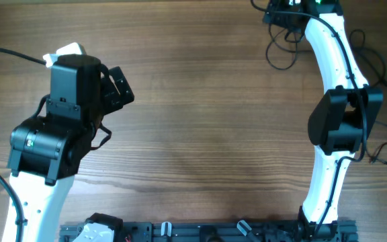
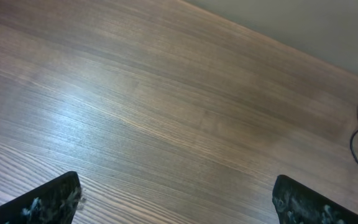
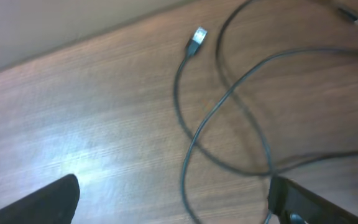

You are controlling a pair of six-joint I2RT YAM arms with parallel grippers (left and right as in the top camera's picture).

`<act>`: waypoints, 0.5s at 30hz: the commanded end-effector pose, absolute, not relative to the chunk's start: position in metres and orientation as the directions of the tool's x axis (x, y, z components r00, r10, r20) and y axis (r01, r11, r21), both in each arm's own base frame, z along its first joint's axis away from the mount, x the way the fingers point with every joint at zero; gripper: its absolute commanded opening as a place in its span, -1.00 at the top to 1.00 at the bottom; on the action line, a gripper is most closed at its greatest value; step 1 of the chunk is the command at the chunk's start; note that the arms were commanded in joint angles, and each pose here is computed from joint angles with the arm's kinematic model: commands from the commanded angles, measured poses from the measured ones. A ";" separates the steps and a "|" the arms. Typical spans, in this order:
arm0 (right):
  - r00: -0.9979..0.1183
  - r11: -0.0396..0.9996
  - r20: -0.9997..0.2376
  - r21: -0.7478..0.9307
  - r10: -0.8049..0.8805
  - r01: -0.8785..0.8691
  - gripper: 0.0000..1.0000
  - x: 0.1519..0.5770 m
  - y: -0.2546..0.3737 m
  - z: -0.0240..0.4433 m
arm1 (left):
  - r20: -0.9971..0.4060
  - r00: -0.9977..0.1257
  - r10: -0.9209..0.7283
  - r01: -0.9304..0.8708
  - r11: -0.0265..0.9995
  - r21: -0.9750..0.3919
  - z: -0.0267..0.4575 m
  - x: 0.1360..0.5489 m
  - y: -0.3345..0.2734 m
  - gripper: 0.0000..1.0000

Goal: Untangle cables

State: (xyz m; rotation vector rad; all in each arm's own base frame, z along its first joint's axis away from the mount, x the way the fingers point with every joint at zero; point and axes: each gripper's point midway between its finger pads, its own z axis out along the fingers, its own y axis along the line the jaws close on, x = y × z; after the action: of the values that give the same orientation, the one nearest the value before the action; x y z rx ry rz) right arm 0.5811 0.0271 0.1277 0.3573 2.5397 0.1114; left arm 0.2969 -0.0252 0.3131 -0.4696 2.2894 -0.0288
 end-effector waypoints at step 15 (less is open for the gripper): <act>-0.843 0.968 -0.480 0.177 0.242 0.177 -0.99 0.458 0.031 0.266 | -0.704 -0.616 -0.353 -0.328 0.928 -0.177 0.316 0.296 -0.024 -1.00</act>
State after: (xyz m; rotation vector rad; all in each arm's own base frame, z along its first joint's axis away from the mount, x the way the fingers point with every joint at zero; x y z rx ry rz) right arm 0.4815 0.0307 0.2407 0.3224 2.6050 0.1608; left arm 0.2969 -0.0252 0.3131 -0.4696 2.2894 -0.0288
